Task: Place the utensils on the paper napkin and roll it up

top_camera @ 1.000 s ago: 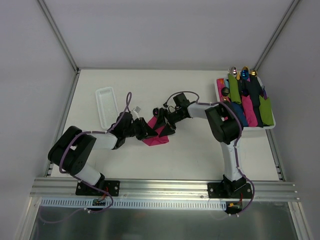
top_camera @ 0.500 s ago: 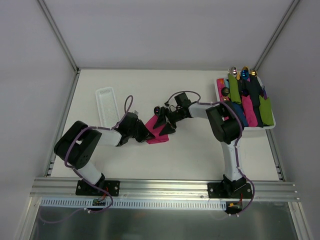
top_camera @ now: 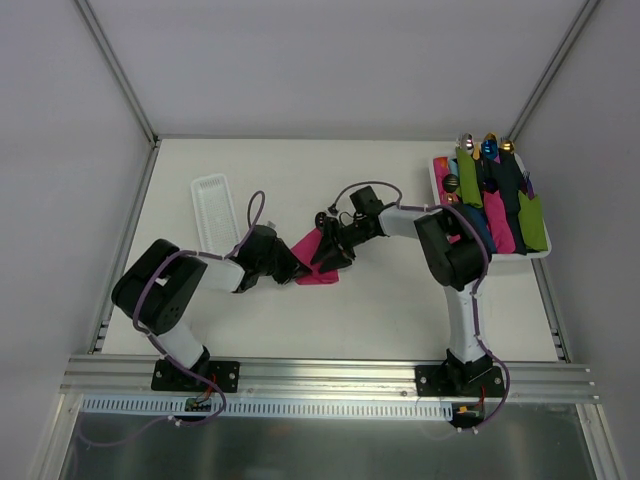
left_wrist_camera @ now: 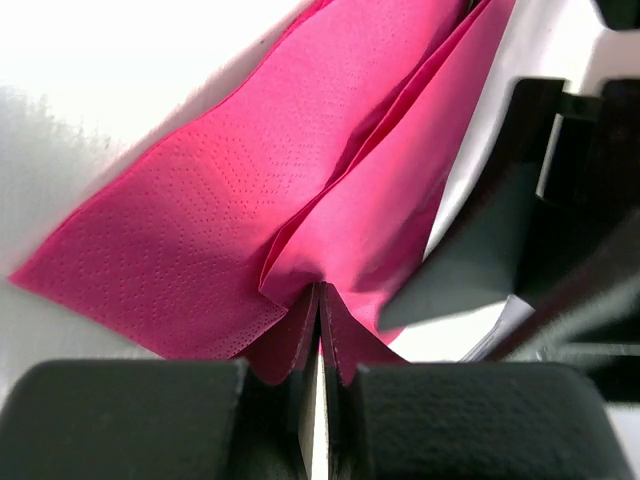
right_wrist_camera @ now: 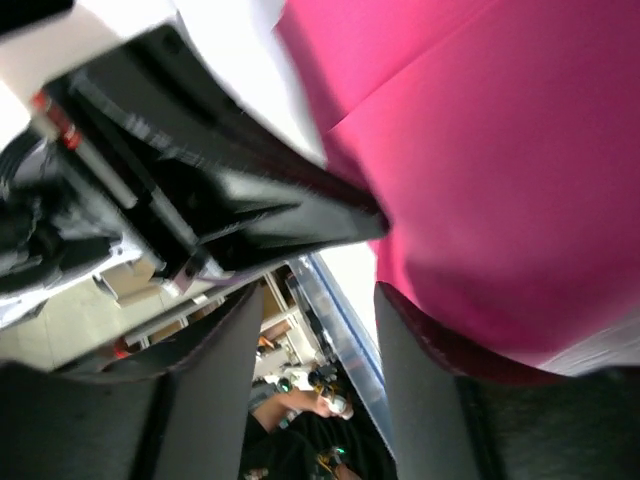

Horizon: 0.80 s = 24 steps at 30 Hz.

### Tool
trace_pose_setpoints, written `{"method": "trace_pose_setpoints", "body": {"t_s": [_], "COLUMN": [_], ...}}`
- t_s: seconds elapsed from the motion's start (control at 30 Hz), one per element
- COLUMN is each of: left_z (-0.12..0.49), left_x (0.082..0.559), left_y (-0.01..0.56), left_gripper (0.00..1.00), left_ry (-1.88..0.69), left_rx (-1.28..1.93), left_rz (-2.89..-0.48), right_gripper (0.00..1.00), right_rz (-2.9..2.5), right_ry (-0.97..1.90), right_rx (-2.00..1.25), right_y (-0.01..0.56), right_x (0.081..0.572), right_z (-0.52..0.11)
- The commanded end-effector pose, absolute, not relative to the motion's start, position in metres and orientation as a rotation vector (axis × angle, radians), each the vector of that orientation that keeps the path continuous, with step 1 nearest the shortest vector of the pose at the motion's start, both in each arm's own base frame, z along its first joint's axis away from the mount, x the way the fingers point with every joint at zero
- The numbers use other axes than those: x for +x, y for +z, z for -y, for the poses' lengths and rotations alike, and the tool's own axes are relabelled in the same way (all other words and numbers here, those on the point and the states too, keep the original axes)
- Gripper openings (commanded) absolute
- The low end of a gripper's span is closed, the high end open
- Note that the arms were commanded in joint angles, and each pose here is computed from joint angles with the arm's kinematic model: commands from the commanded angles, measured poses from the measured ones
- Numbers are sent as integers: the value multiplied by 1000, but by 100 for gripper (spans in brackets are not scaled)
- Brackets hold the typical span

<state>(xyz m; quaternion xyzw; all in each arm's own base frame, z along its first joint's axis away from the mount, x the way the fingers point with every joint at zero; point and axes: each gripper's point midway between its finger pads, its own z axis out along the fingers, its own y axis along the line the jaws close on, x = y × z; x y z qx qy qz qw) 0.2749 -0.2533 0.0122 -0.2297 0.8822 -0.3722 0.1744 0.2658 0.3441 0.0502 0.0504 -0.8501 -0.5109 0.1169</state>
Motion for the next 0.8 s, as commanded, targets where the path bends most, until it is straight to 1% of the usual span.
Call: {"method": "trace_pose_setpoints", "body": {"t_s": [0.0, 0.03, 0.07, 0.13, 0.17, 0.27, 0.5, 0.77], "left_z": [231, 232, 233, 233, 234, 233, 235, 235], "left_x": [258, 257, 257, 257, 257, 256, 255, 253], "left_y": [-26, -27, -27, -27, -27, -27, -27, -29], "left_gripper": [0, 0, 0, 0, 0, 0, 0, 0], "left_ry": [-893, -898, -905, -906, -909, -909, -919, -920], "left_rx": [-721, -718, -708, -701, -691, -684, -653, -652], "left_rz": [-2598, -2601, -2602, -2605, -2606, -2610, -2615, -2625], "right_gripper": [49, 47, 41, 36, 31, 25, 18, 15], "right_rz": [2461, 2478, 2502, 2548, 2568, 2629, 2658, 2665], "right_ry": [-1675, -1682, -1692, -1643, -1643, -1572, -1445, -1295], "right_rx": [418, 468, 565, 595, 639, 696, 748, 721], "right_y": [111, 117, 118, 118, 117, 106, 70, 21], "right_x": [263, 263, 264, 264, 266, 266, 255, 242], "right_z": [-346, -345, -343, -338, -336, -329, -321, -317]}}
